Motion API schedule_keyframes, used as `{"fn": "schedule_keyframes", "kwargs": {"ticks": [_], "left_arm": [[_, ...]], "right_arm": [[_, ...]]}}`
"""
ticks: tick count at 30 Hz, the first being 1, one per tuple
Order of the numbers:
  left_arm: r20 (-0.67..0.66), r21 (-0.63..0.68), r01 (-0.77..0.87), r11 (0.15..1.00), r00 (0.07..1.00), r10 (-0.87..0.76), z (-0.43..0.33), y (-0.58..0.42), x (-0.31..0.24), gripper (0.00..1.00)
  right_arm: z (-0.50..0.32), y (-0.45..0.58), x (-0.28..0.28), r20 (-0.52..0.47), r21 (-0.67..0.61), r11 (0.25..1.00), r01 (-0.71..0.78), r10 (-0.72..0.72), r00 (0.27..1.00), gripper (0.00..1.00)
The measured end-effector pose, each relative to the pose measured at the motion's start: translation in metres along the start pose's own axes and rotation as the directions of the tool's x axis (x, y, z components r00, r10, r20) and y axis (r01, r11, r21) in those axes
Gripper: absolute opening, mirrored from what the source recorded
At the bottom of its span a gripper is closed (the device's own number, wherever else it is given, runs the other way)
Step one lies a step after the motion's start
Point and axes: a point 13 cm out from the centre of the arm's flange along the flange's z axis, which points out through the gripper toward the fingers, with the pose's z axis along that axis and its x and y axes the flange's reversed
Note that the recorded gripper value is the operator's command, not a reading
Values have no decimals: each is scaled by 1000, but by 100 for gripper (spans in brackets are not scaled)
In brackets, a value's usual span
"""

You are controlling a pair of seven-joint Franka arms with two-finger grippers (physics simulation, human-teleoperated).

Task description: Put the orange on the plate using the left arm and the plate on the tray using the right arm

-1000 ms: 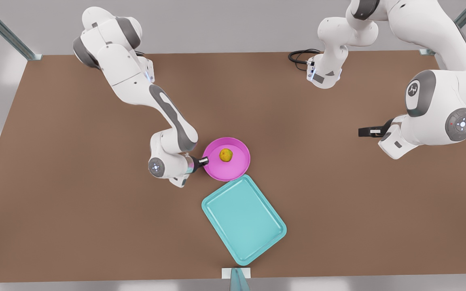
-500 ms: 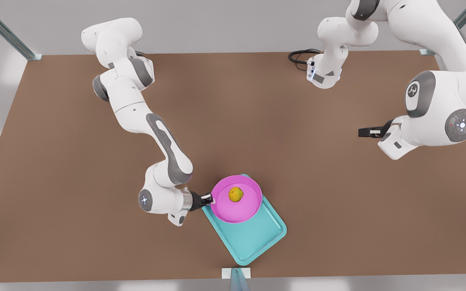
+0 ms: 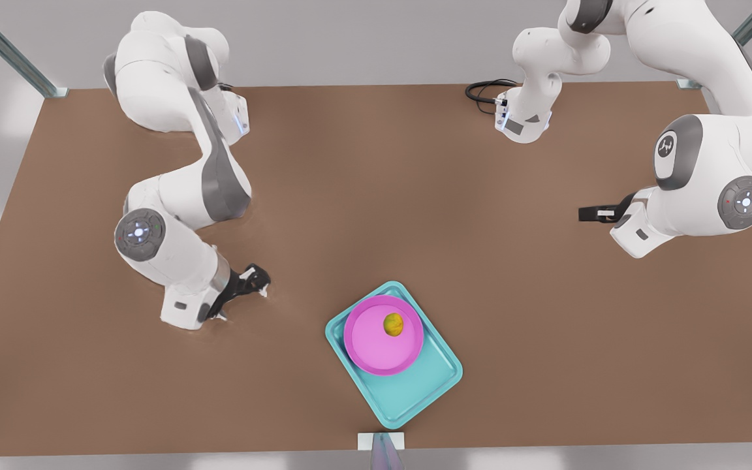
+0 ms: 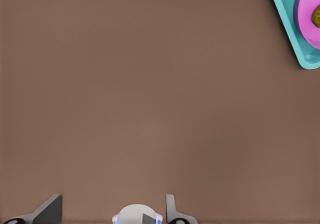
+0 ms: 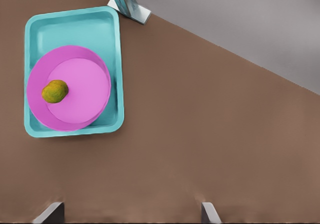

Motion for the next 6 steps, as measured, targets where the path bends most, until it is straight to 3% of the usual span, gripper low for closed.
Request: {"fn": "schedule_keyframes", "kwargs": {"ticks": [2, 4, 6], "left_arm": [[0, 0, 0, 1000, 1000, 0, 0, 0, 0, 100], [0, 0, -1, 1000, 1000, 1, 0, 0, 0, 100], [0, 0, 1, 1000, 1000, -1, 0, 1, 0, 100]], "right_arm": [[-75, -41, 80, -73, 72, 996, -58, 63, 995, 100], [-98, -66, 159, -167, 101, 988, -118, 134, 977, 100], [-103, -68, 197, -226, 127, 982, -137, 163, 960, 100]]}}
